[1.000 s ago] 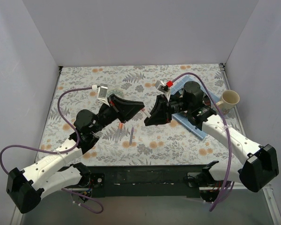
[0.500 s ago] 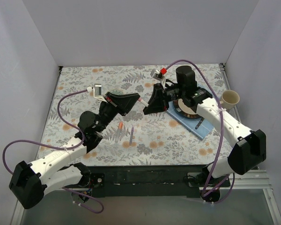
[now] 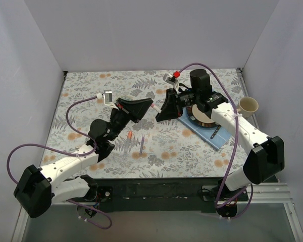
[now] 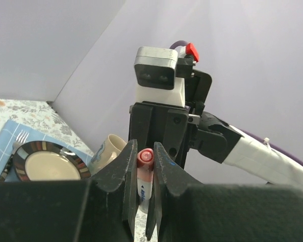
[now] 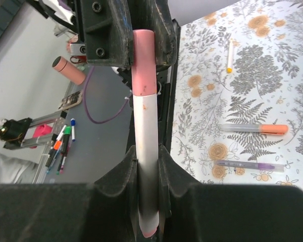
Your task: Insert the pens into the pen caps
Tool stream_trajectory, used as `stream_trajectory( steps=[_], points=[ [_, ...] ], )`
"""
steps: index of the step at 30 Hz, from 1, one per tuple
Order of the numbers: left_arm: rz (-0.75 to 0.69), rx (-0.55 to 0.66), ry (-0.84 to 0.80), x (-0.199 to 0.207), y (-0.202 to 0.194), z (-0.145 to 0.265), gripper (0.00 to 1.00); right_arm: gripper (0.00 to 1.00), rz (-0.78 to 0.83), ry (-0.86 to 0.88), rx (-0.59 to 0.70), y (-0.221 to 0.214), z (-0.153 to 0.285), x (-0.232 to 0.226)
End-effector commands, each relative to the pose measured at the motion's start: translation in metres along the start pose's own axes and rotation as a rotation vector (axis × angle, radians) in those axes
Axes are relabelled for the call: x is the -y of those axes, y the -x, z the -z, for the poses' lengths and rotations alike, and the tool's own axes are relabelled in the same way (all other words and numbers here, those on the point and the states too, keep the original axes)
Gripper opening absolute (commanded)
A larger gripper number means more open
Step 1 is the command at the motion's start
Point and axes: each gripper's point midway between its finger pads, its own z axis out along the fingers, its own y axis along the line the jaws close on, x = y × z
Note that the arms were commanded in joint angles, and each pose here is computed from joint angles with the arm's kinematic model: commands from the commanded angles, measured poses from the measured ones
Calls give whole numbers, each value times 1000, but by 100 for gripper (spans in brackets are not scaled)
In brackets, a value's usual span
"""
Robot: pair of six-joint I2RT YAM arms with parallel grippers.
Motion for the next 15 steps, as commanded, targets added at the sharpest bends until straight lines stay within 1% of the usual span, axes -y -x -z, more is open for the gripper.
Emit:
stream_trajectory(
  steps=[1, 4, 6, 7, 8, 9, 10, 11, 12, 13, 14, 15],
  points=[
    [281, -924, -189, 37, -197, 125, 0, 1, 461, -109, 225, 123, 7, -11],
    [302, -940, -177, 38, -202, 125, 0, 1, 483, -84, 220, 126, 5, -11],
    [301, -938, -177, 40, -201, 119, 0, 1, 449, -54, 207, 115, 1, -9],
    [303, -943, -157, 39, -201, 118, 0, 1, 434, -70, 211, 111, -1, -5],
    [262, -914, -131, 33, -200, 112, 0, 1, 422, -63, 202, 104, -3, -5],
    [230, -877, -124, 35, -190, 99, 0, 1, 408, -59, 195, 96, -4, -5],
    [217, -877, -54, 23, -187, 97, 0, 1, 357, -64, 180, 77, -6, 4],
    [188, -850, -20, 16, -179, 87, 0, 1, 328, -65, 172, 65, -6, 8],
    [146, -819, -20, 16, -165, 72, 0, 1, 315, -71, 175, 57, -3, 3],
    [136, -809, 55, -4, -155, 66, 0, 1, 253, -99, 168, 35, -4, 13],
    [122, -782, 80, -11, -143, 57, 0, 4, 231, -110, 169, 27, -3, 13],
    [110, -760, 91, -17, -133, 50, 0, 8, 230, -114, 177, 22, -1, 4]
  ],
)
